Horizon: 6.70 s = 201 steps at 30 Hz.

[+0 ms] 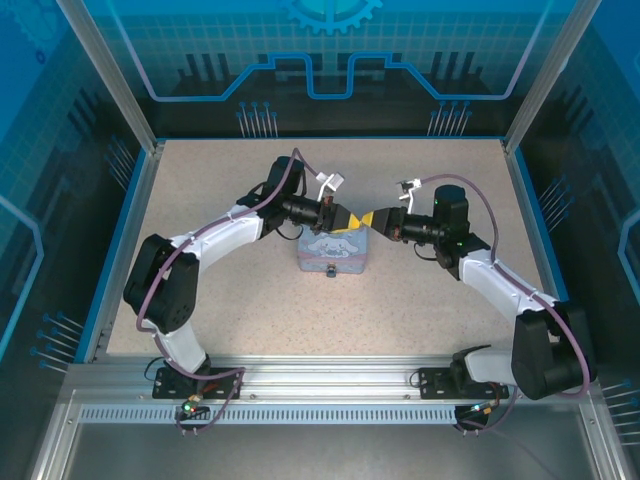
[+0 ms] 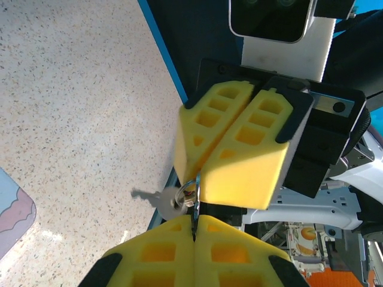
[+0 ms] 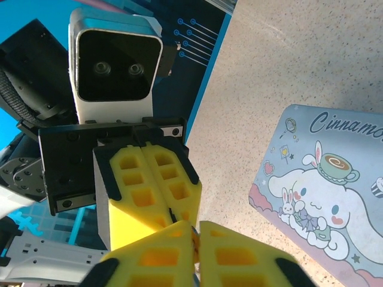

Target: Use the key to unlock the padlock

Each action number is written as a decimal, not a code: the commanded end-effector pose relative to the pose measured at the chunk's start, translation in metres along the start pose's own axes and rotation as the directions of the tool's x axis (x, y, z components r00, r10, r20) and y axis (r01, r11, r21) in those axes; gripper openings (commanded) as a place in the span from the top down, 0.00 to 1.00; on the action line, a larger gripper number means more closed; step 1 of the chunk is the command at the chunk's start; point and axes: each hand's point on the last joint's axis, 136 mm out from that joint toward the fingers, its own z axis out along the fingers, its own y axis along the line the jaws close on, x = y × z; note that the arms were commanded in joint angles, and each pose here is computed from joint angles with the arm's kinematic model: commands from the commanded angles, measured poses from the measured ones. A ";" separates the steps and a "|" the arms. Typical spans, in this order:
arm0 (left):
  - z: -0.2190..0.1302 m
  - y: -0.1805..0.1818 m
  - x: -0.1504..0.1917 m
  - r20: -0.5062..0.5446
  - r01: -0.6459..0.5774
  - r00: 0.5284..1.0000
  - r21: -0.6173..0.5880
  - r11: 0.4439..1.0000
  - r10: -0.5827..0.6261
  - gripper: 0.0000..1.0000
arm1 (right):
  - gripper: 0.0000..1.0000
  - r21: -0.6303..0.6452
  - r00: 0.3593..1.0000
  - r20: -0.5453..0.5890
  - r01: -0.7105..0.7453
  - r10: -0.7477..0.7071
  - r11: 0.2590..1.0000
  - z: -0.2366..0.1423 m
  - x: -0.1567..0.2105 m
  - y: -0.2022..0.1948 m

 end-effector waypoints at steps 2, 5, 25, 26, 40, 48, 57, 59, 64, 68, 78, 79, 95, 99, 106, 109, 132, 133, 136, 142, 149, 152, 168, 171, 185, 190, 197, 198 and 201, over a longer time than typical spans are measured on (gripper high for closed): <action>-0.001 -0.007 -0.009 0.008 -0.032 0.999 0.008 0.999 0.032 1.00 | 1.00 -0.056 0.999 -0.025 0.045 -0.047 0.997 -0.001 0.008 0.015; -0.002 -0.001 -0.013 0.031 -0.024 0.999 -0.024 0.999 0.024 0.94 | 1.00 -0.061 0.999 -0.027 0.046 -0.048 0.997 -0.002 0.008 0.018; -0.046 0.008 -0.049 0.649 0.245 0.707 0.147 0.959 -0.280 0.48 | 1.00 0.100 0.842 0.447 -0.383 0.303 0.918 0.010 -0.011 -0.017; -0.045 0.009 -0.047 0.656 0.250 0.700 0.144 0.958 -0.281 0.49 | 1.00 0.100 0.828 0.467 -0.398 0.310 0.912 0.011 -0.010 -0.018; -0.042 0.017 -0.037 0.697 0.268 0.659 0.134 0.954 -0.283 0.66 | 1.00 0.094 0.769 0.539 -0.460 0.344 0.883 0.020 -0.005 -0.024; -0.042 0.029 -0.031 0.716 0.291 0.640 0.113 0.950 -0.281 0.65 | 1.00 0.091 0.771 0.539 -0.454 0.339 0.887 0.020 -0.005 -0.021; -0.036 0.025 -0.033 0.707 0.280 0.650 0.116 0.953 -0.277 0.67 | 1.00 0.079 0.780 0.525 -0.444 0.341 0.893 0.031 -0.007 -0.013; -0.037 0.025 -0.033 0.709 0.277 0.649 0.118 0.953 -0.276 0.68 | 1.00 0.080 0.781 0.524 -0.444 0.341 0.893 0.033 -0.007 -0.013; -0.036 0.024 -0.033 0.708 0.275 0.650 0.121 0.954 -0.277 0.70 | 1.00 0.081 0.778 0.523 -0.452 0.348 0.888 0.036 -0.004 -0.016; -0.035 0.027 -0.031 0.709 0.281 0.648 0.117 0.953 -0.278 0.70 | 1.00 0.076 0.778 0.522 -0.450 0.349 0.890 0.037 -0.005 -0.015; -0.042 0.042 -0.025 0.736 0.305 0.630 0.060 0.950 -0.249 0.61 | 1.00 0.081 0.778 0.534 -0.436 0.330 0.896 0.029 -0.007 -0.009; -0.041 0.040 -0.025 0.733 0.302 0.633 0.065 0.951 -0.251 0.61 | 1.00 0.079 0.779 0.533 -0.435 0.331 0.897 0.030 -0.007 -0.009; -0.039 0.032 -0.028 0.726 0.284 0.634 0.101 0.953 -0.266 0.72 | 1.00 0.073 0.788 0.513 -0.437 0.342 0.897 0.048 -0.005 -0.006; -0.039 0.030 -0.029 0.726 0.280 0.634 0.105 0.954 -0.266 0.77 | 1.00 0.077 0.788 0.511 -0.440 0.344 0.895 0.049 -0.004 -0.008; -0.038 0.030 -0.029 0.728 0.281 0.631 0.106 0.954 -0.267 0.86 | 1.00 0.075 0.790 0.507 -0.438 0.344 0.896 0.051 -0.003 -0.007; -0.038 0.031 -0.029 0.728 0.283 0.630 0.108 0.953 -0.270 0.92 | 1.00 0.074 0.791 0.504 -0.440 0.347 0.895 0.051 -0.003 -0.007; -0.041 0.027 -0.032 0.646 0.247 0.733 0.041 0.968 -0.214 1.00 | 0.00 0.589 0.918 0.381 -0.331 0.108 0.738 -0.046 -0.002 -0.043; -0.042 0.026 -0.033 0.641 0.241 0.739 0.036 0.970 -0.207 1.00 | 0.00 0.632 0.929 0.358 -0.311 0.089 0.710 -0.051 -0.002 -0.046; -0.044 0.024 -0.034 0.623 0.233 0.757 0.021 0.972 -0.195 1.00 | 0.00 0.720 0.952 0.303 -0.258 0.042 0.645 -0.064 -0.007 -0.053; -0.044 0.014 -0.040 0.570 0.201 0.804 0.005 0.980 -0.167 1.00 | 0.00 0.683 0.950 0.286 -0.114 -0.121 0.722 -0.063 -0.017 -0.047; -0.048 -0.006 -0.048 0.482 0.132 0.868 0.003 0.991 -0.117 1.00 | 0.00 0.423 0.952 0.282 -0.015 -0.116 0.906 -0.044 -0.017 -0.016; -0.049 -0.013 -0.050 0.453 0.111 0.885 0.014 0.994 -0.105 1.00 | 0.00 0.287 0.948 0.303 0.006 -0.096 0.958 -0.035 -0.022 0.003; -0.045 -0.018 -0.052 0.393 0.102 0.913 0.031 0.994 -0.106 1.00 | 0.00 0.018 0.944 0.321 -0.088 0.077 0.996 0.003 -0.035 0.021; -0.044 -0.017 -0.053 0.390 0.107 0.913 0.044 0.993 -0.115 1.00 | 0.02 -0.007 0.945 0.319 -0.069 0.067 0.998 0.012 -0.032 0.028; -0.042 -0.011 -0.051 0.390 0.130 0.909 0.062 0.990 -0.144 1.00 | 0.54 -0.082 0.950 0.300 -0.064 0.086 0.995 0.034 -0.029 0.039; -0.042 -0.010 -0.051 0.393 0.132 0.908 0.060 0.989 -0.145 1.00 | 0.64 -0.081 0.951 0.296 -0.068 0.090 0.994 0.036 -0.027 0.037; -0.043 -0.006 -0.050 0.405 0.143 0.902 0.052 0.988 -0.151 1.00 | 0.73 -0.077 0.952 0.292 -0.076 0.095 0.994 0.036 -0.024 0.033; -0.043 -0.005 -0.050 0.407 0.145 0.901 0.050 0.988 -0.153 1.00 | 0.75 -0.078 0.952 0.290 -0.077 0.096 0.994 0.036 -0.024 0.033; -0.043 -0.004 -0.051 0.413 0.147 0.897 0.048 0.988 -0.154 1.00 | 0.75 -0.080 0.952 0.289 -0.080 0.100 0.994 0.036 -0.023 0.033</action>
